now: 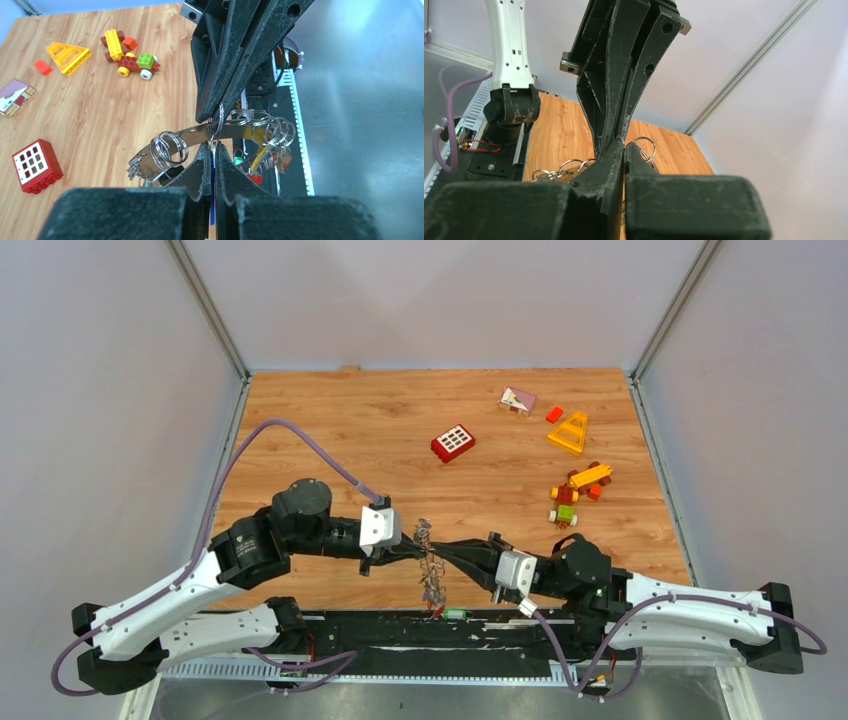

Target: Remove the keys from the keyring

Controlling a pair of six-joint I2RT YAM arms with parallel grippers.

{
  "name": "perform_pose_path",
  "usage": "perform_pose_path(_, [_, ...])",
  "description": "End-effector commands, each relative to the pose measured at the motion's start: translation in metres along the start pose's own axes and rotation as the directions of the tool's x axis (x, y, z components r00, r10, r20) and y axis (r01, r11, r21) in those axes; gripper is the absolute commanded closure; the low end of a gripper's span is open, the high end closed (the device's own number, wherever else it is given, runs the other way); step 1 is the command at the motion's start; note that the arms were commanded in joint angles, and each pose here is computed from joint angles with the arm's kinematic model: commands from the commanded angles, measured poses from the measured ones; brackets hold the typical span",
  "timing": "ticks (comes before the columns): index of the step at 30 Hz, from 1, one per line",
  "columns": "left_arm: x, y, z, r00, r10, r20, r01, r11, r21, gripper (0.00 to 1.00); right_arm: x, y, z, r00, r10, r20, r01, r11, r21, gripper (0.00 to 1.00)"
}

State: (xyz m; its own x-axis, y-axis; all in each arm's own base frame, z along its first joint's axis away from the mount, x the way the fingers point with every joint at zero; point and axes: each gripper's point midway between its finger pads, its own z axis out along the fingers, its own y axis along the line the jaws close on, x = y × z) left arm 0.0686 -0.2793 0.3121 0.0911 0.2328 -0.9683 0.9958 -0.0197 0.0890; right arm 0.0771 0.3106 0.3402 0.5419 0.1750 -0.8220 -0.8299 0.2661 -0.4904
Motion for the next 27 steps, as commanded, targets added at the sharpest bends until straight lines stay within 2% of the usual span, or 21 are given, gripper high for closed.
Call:
perform_pose_path(1, [-0.028,-0.007,-0.012,0.997,0.006,0.072,-0.007,1.0,0.007,1.0,-0.039,-0.036,0.004,0.995,-0.097,0.031,0.095,0.993,0.072,1.0])
perform_pose_path(8, [-0.033,0.002,-0.025,0.997,0.018,0.078,-0.012,0.997,-0.074,1.0,-0.034,-0.024,-0.003,0.988,-0.149,-0.029,0.148,0.988,-0.032,1.0])
perform_pose_path(13, [-0.037,0.003,-0.033,0.997,0.026,0.074,-0.018,0.995,-0.098,1.0,-0.035,-0.026,-0.009,0.987,-0.157,-0.026,0.156,0.987,-0.022,1.0])
perform_pose_path(21, [-0.041,0.008,-0.042,0.997,0.034,0.062,-0.026,0.99,-0.138,1.0,-0.001,-0.021,-0.009,0.965,-0.148,-0.216,0.133,0.988,-0.082,1.0])
perform_pose_path(27, [-0.04,0.01,-0.048,0.998,0.039,0.047,-0.032,0.987,-0.158,1.0,0.02,-0.023,-0.011,0.939,-0.154,-0.308,0.139,0.988,-0.071,1.0])
